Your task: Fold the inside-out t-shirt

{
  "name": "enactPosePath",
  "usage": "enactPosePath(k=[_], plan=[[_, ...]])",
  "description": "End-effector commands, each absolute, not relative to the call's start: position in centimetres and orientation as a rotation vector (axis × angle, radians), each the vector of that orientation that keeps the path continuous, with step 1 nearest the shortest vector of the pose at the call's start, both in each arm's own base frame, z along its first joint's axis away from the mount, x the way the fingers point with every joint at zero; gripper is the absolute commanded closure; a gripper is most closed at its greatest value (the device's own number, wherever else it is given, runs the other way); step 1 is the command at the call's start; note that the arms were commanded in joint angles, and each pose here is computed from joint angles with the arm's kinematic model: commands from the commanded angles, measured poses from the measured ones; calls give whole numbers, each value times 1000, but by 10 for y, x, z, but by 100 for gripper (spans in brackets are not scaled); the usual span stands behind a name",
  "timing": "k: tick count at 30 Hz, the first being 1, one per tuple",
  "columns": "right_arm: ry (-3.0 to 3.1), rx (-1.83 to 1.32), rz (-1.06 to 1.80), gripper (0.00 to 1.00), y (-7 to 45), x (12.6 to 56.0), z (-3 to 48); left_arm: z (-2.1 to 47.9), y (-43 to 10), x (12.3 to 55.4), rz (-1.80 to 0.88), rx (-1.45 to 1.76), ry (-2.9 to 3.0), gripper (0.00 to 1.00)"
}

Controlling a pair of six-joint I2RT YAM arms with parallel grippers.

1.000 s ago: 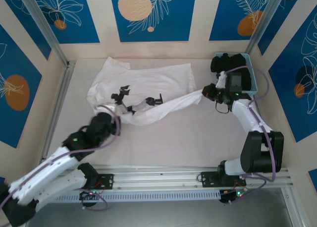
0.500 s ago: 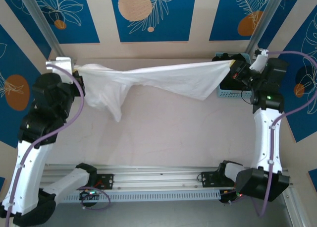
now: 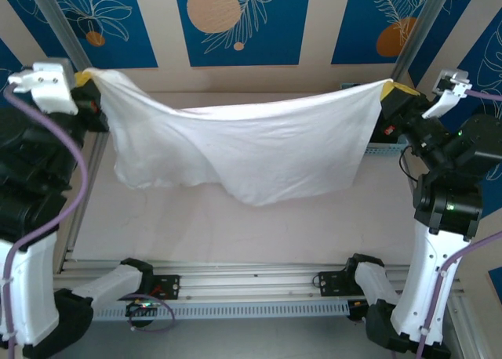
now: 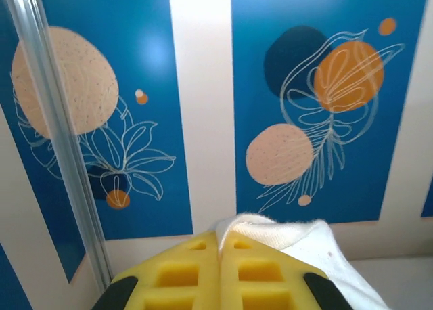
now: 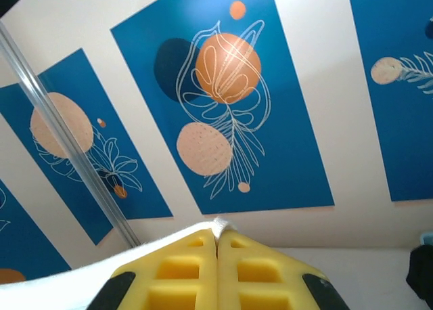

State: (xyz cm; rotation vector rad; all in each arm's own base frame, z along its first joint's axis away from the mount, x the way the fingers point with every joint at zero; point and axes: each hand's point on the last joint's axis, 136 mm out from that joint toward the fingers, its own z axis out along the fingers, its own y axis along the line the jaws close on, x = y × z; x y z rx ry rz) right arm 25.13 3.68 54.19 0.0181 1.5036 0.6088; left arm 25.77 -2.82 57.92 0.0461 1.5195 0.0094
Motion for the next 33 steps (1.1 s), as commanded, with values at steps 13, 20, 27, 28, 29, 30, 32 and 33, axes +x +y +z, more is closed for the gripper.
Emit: enactPosePath(k=[13,20,27,28,29,30,32,33], plan=[[1588,-13,619,100,48,420,538,587,20,437,-74,-136,1566,100],[1546,-74,554,100,58,376,554,634,12,362,-76,-86,1394,100],[1472,-127,494,100,61,298,567,665,8,267,-48,-52,1240,100],[1450,-127,479,100,60,284,571,670,6,253,-50,-44,1210,100],[1424,-123,463,100,58,269,576,677,4,238,-52,-36,1178,100],[1403,-124,450,100,57,258,581,682,3,227,-54,-29,1156,100],[1351,-121,427,100,54,232,593,693,1,205,-51,-17,1103,100],[1338,-125,425,100,55,226,596,698,0,197,-50,-13,1083,100]])
